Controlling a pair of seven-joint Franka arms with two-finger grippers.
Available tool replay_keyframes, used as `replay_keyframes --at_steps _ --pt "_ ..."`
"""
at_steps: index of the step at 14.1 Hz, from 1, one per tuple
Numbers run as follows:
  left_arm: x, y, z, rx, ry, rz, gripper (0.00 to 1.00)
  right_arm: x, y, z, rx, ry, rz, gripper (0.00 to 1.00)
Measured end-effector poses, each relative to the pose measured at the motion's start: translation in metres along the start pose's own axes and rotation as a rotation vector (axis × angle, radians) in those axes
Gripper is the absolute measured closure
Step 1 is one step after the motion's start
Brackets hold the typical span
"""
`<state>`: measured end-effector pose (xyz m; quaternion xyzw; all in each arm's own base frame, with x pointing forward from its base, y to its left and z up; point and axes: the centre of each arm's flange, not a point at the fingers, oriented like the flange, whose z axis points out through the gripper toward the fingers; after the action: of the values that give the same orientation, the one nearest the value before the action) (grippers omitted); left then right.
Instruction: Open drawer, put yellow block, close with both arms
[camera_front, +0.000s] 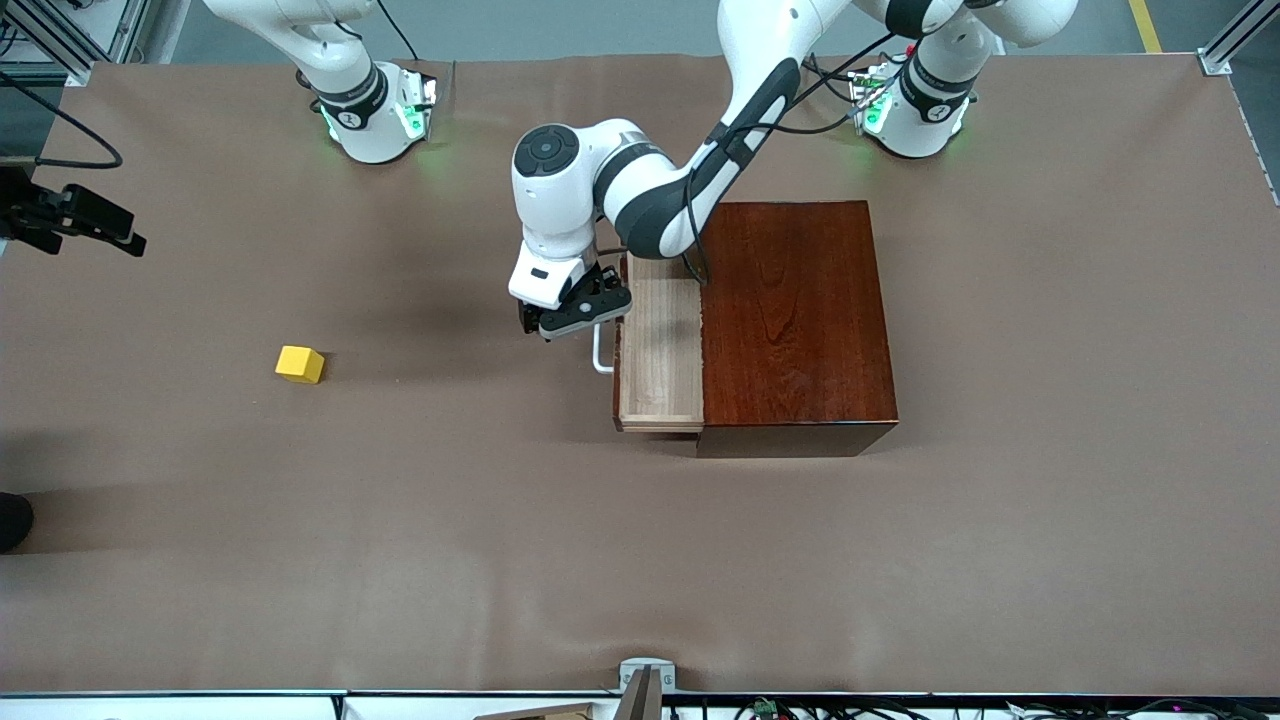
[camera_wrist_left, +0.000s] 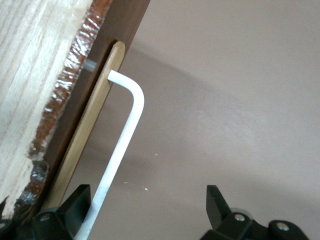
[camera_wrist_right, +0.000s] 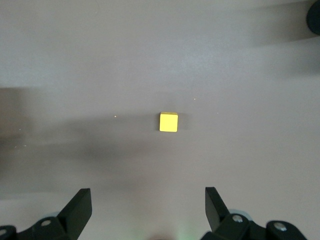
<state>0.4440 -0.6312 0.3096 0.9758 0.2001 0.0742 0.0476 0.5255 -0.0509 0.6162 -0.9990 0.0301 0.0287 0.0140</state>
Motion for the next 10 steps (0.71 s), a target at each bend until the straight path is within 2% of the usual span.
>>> replay_keyframes --at_steps 3,6,8,10 --pt "-0.002 0.005 -0.005 -0.044 -0.006 -0.034 0.00 0.010 0.009 0.015 -0.015 -0.021 0.016 0.00" --pt "-0.002 0.005 -0.006 -0.033 -0.006 -0.033 0.00 0.018 0.012 0.029 -0.027 -0.049 0.019 0.00" --pt "-0.008 0.002 -0.009 0.019 -0.014 -0.026 0.00 0.026 0.012 0.041 -0.030 -0.063 0.019 0.00" --pt "-0.006 -0.003 -0.021 0.087 0.020 -0.011 0.00 0.031 0.012 0.044 -0.034 -0.051 0.018 0.00"
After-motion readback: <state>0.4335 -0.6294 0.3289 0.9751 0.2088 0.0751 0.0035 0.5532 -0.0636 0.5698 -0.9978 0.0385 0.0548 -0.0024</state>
